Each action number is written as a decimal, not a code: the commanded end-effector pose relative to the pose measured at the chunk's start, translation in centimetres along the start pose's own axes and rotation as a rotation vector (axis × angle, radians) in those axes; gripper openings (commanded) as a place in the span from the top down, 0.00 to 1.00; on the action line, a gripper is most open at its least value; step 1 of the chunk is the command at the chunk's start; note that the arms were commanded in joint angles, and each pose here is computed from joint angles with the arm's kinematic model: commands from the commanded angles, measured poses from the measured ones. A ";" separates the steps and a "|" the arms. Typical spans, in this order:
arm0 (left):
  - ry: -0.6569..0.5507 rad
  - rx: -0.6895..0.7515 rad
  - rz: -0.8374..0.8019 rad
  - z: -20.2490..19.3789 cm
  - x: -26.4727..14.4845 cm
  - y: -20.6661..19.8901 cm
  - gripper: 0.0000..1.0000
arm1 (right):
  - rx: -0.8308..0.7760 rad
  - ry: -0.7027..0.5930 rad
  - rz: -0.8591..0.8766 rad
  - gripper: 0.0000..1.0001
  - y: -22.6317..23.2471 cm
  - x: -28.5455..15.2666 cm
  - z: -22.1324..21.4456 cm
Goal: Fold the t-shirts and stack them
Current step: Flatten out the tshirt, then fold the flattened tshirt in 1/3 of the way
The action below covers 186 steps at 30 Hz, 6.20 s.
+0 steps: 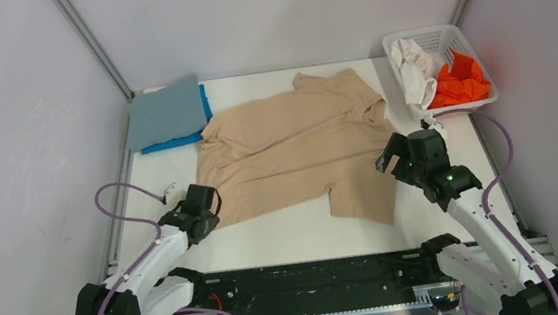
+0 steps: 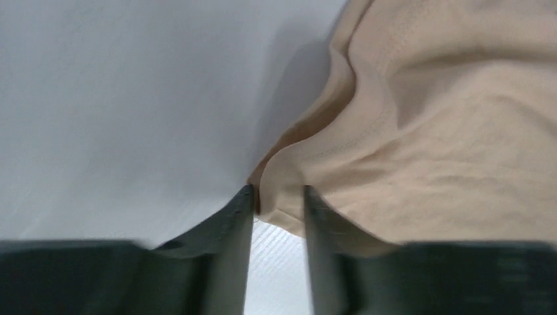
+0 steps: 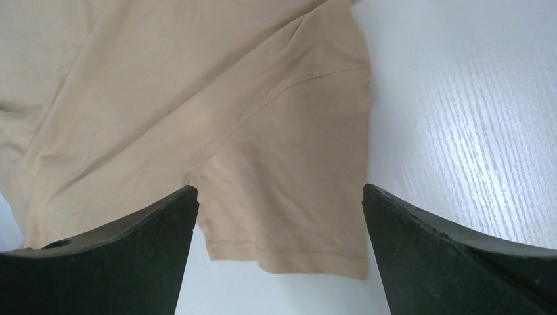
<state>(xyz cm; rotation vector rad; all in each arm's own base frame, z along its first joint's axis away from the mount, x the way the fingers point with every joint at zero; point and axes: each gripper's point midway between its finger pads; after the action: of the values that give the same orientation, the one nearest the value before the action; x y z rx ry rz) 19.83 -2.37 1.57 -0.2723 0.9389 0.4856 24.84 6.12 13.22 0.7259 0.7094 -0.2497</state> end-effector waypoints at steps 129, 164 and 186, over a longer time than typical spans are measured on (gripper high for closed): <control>-0.373 0.275 -0.017 31.8 7.5 -19.9 1.00 | -0.316 0.049 -0.007 0.98 14.8 17.6 11.7; -0.322 0.269 0.065 23.2 1.9 -9.4 1.00 | -0.292 0.320 -0.235 0.88 5.3 0.8 -2.7; -0.229 0.216 -0.161 22.1 -1.4 -12.5 0.00 | -0.198 0.223 0.046 0.01 7.8 2.8 -2.3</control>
<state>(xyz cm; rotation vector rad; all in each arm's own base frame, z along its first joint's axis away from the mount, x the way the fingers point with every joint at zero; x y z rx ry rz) 39.19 -0.81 15.19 0.0205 0.7231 0.3984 23.53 11.28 12.36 0.4401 1.0527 -0.1870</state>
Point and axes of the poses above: each gripper's point midway between its finger pads, its own x axis out along the fingers, its own y axis along the line the jaws close on, z = x × y, and after that the axes turned 12 degrees about x, right-handed
